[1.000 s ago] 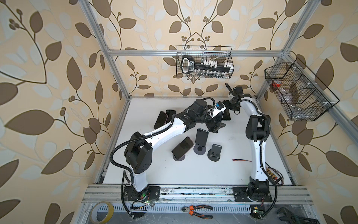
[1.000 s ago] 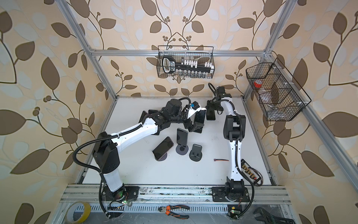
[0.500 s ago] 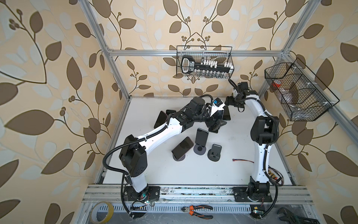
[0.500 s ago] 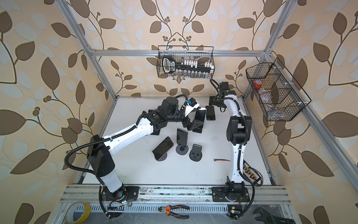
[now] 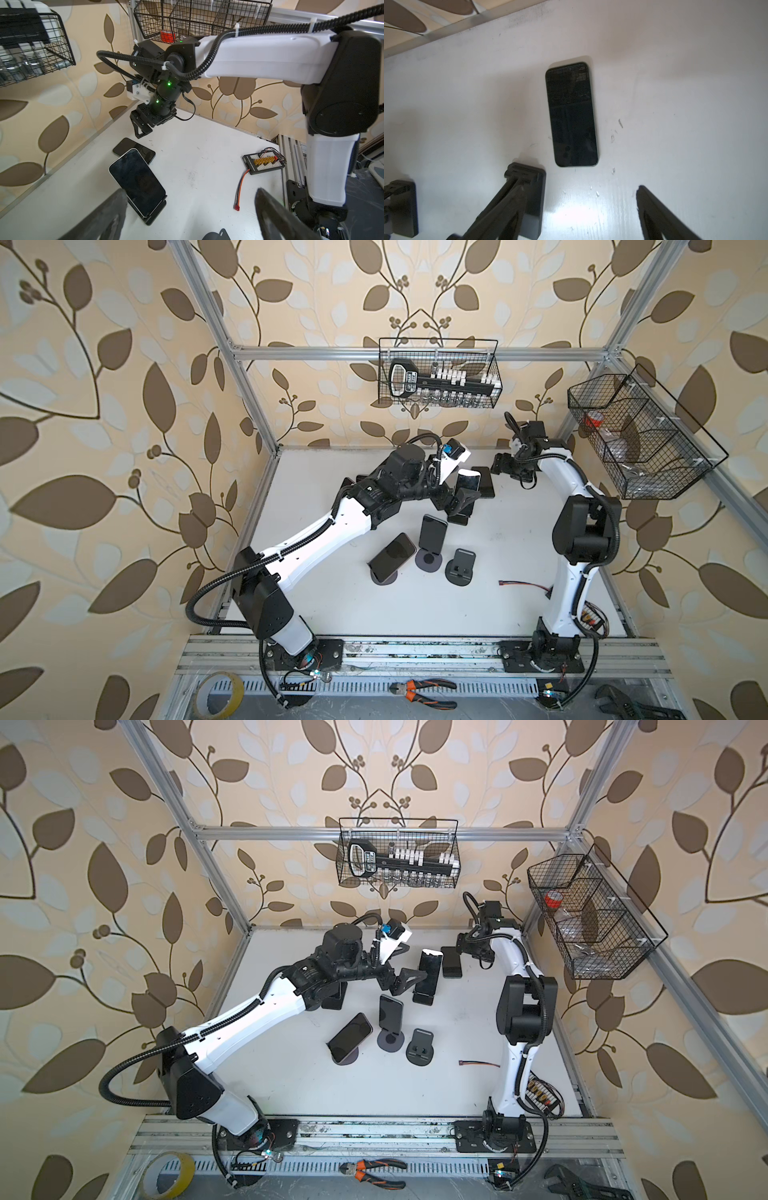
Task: Remove the phone from the phone stand
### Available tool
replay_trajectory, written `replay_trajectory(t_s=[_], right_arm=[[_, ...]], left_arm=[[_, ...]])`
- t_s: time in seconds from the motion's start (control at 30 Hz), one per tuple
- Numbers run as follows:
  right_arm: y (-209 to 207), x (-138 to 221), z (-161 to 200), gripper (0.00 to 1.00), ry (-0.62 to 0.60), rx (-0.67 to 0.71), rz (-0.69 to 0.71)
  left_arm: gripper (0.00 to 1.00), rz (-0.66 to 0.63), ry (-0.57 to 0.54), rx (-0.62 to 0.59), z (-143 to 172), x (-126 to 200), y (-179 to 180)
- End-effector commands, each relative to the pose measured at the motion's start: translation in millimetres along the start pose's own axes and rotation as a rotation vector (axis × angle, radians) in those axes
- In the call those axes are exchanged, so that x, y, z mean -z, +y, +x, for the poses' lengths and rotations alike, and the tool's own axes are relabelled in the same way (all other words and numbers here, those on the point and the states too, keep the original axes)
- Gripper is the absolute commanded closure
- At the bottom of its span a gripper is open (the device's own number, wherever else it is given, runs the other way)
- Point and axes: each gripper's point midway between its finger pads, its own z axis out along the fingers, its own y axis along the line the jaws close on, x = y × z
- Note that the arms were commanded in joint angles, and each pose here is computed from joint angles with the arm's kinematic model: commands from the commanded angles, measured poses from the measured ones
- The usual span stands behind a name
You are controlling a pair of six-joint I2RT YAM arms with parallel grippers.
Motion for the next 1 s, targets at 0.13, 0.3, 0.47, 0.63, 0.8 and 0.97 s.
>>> replay_trajectory(t_s=[0.13, 0.3, 0.47, 0.63, 0.8, 0.97], right_arm=[[23, 34, 24, 0.18, 0.007, -0.022, -0.075], [30, 61, 31, 0.19, -0.03, -0.023, -0.08], [37, 95, 32, 0.2, -0.093, -0.005, -0.087], [36, 129, 38, 0.2, -0.143, 0.026, -0.078], [38, 157, 54, 0.21, -0.186, 0.061, -0.101], [43, 189, 67, 0.22, -0.247, 0.097, -0.135]], left_arm=[[0.05, -0.097, -0.033, 0.06, -16, 44, -5], [0.06, -0.171, 0.015, 0.134, -2, 64, 0], [0.06, -0.201, 0.023, 0.191, 5, 84, -2], [0.05, -0.239, 0.051, 0.214, 6, 103, -3], [0.05, -0.259, 0.089, 0.226, 7, 116, -5], [0.05, -0.293, 0.109, 0.225, 13, 125, -3]])
